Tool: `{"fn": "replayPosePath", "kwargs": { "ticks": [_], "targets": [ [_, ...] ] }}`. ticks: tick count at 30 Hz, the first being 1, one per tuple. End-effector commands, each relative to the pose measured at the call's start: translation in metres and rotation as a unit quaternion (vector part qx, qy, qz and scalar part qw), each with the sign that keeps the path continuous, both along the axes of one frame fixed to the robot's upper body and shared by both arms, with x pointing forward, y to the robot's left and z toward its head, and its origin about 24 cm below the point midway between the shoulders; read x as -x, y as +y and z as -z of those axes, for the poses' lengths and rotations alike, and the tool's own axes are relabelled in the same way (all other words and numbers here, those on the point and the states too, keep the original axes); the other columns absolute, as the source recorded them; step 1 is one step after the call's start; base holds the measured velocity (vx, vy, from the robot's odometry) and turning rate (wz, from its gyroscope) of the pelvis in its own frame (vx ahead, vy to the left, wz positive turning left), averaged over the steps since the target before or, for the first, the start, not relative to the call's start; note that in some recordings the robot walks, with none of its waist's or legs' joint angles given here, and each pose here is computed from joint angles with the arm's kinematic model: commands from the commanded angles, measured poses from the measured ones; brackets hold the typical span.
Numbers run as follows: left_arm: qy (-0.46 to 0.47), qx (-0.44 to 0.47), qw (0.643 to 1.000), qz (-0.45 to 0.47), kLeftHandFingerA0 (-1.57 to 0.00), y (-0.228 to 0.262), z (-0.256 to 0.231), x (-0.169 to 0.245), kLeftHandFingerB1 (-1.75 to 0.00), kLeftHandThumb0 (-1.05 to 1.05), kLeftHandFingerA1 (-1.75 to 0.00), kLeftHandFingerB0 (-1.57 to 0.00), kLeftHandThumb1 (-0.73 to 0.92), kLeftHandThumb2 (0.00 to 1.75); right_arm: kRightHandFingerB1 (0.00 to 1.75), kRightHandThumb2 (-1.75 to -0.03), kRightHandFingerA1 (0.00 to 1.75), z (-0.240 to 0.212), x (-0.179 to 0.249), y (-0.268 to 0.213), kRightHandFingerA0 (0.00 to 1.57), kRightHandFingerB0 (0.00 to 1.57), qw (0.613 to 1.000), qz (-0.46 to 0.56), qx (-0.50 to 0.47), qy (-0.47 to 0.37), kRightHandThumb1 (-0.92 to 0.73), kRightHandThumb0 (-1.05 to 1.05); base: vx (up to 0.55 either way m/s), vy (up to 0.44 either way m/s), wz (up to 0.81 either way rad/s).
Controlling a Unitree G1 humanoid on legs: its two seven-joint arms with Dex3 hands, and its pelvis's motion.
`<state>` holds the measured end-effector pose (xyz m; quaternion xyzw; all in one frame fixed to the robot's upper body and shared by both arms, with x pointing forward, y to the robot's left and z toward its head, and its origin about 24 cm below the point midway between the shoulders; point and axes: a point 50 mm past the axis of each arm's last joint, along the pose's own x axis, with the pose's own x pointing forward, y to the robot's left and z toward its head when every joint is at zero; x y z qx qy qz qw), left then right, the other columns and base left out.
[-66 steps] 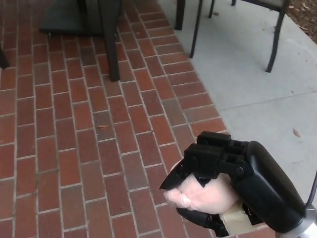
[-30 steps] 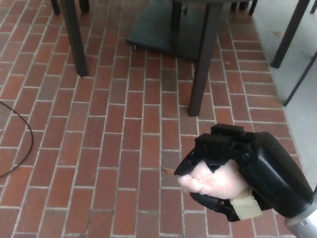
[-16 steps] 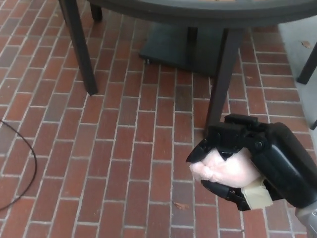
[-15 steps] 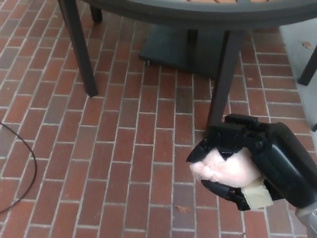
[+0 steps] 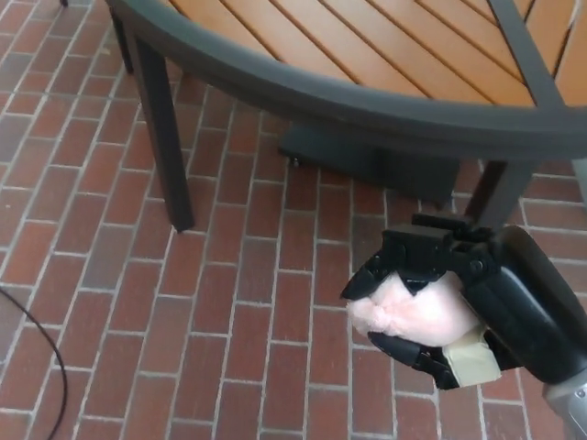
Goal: The robot uses its right hand to pick up the emotional support dumpling kept on the square table outside, turn around and walk towards the round table and place it in middle of the desk
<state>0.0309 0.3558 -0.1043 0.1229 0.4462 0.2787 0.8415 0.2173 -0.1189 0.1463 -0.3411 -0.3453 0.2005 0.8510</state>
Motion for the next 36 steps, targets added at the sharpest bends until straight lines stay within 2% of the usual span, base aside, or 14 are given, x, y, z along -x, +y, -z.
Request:
{"fn": "replayPosePath", "kwargs": {
  "ticks": [1, 4, 10, 13, 18, 19, 23, 28, 36],
  "targets": [
    [-0.040, -0.013, 0.999, 0.012, -0.85, 0.002, -0.006, -0.002, -0.58, -0.07, -0.74, -0.81, 0.68, 0.60, 1.06, -1.03, 1.56, -0.001, 0.000, -0.001, 0.90, 0.86, 1.000, 0.008, -0.001, 0.001, -0.59, -0.12, 0.43, -0.070, 0.27],
    [-0.039, -0.015, 0.999, 0.018, -0.81, 0.001, -0.006, -0.002, -0.57, -0.09, -0.69, -0.79, 0.68, 0.60, 1.12, -1.04, 1.60, 0.000, -0.001, -0.003, 0.89, 0.85, 1.000, 0.010, 0.000, 0.001, -0.59, -0.13, 0.42, -0.099, 0.30],
    [-0.035, -0.015, 0.999, 0.013, -0.81, 0.001, -0.005, 0.002, -0.57, -0.07, -0.65, -0.77, 0.68, 0.60, 1.04, -1.05, 1.51, -0.001, -0.001, -0.004, 0.93, 0.88, 1.000, 0.012, 0.000, -0.003, -0.57, -0.11, 0.47, -0.096, 0.17],
    [-0.031, -0.018, 0.999, 0.016, -0.82, 0.001, -0.005, 0.002, -0.56, -0.05, -0.69, -0.78, 0.70, 0.61, 1.09, -1.07, 1.57, -0.001, -0.002, -0.005, 0.90, 0.87, 1.000, 0.014, 0.003, -0.006, -0.56, -0.12, 0.38, -0.053, -0.18],
    [-0.029, -0.020, 0.999, 0.016, -0.81, 0.002, -0.004, 0.002, -0.55, -0.09, -0.65, -0.77, 0.68, 0.60, 1.05, -1.07, 1.56, -0.002, -0.003, -0.006, 0.91, 0.88, 1.000, 0.017, 0.005, -0.007, -0.56, -0.12, 0.38, 0.037, -0.48],
    [-0.031, -0.019, 0.999, 0.016, -0.80, 0.001, -0.004, 0.001, -0.55, -0.08, -0.65, -0.78, 0.67, 0.59, 1.09, -1.07, 1.52, -0.002, -0.004, -0.007, 0.93, 0.88, 1.000, 0.017, 0.004, -0.009, -0.56, -0.12, 0.31, 0.236, -0.48],
    [-0.036, -0.018, 0.999, 0.014, -0.79, 0.001, -0.004, 0.001, -0.55, -0.08, -0.63, -0.76, 0.67, 0.59, 1.08, -1.05, 1.57, -0.008, -0.009, -0.011, 0.91, 0.87, 1.000, 0.023, 0.002, -0.017, -0.59, -0.13, 0.30, 0.195, -0.16],
    [-0.036, -0.018, 0.999, 0.014, -0.79, 0.001, -0.004, 0.001, -0.55, -0.08, -0.63, -0.76, 0.67, 0.59, 1.08, -1.05, 1.57, -0.009, -0.010, -0.012, 0.91, 0.87, 0.999, 0.025, 0.001, -0.020, -0.59, -0.13, 0.06, 0.128, -0.02],
    [-0.034, -0.018, 0.999, 0.020, -0.78, -0.001, -0.004, 0.005, -0.53, -0.13, -0.59, -0.73, 0.66, 0.59, 1.05, -1.03, 1.48, -0.024, -0.025, -0.024, 0.93, 0.90, 0.998, 0.040, 0.027, -0.042, -0.59, -0.14, -0.04, -0.038, -0.09]
  ]
}}
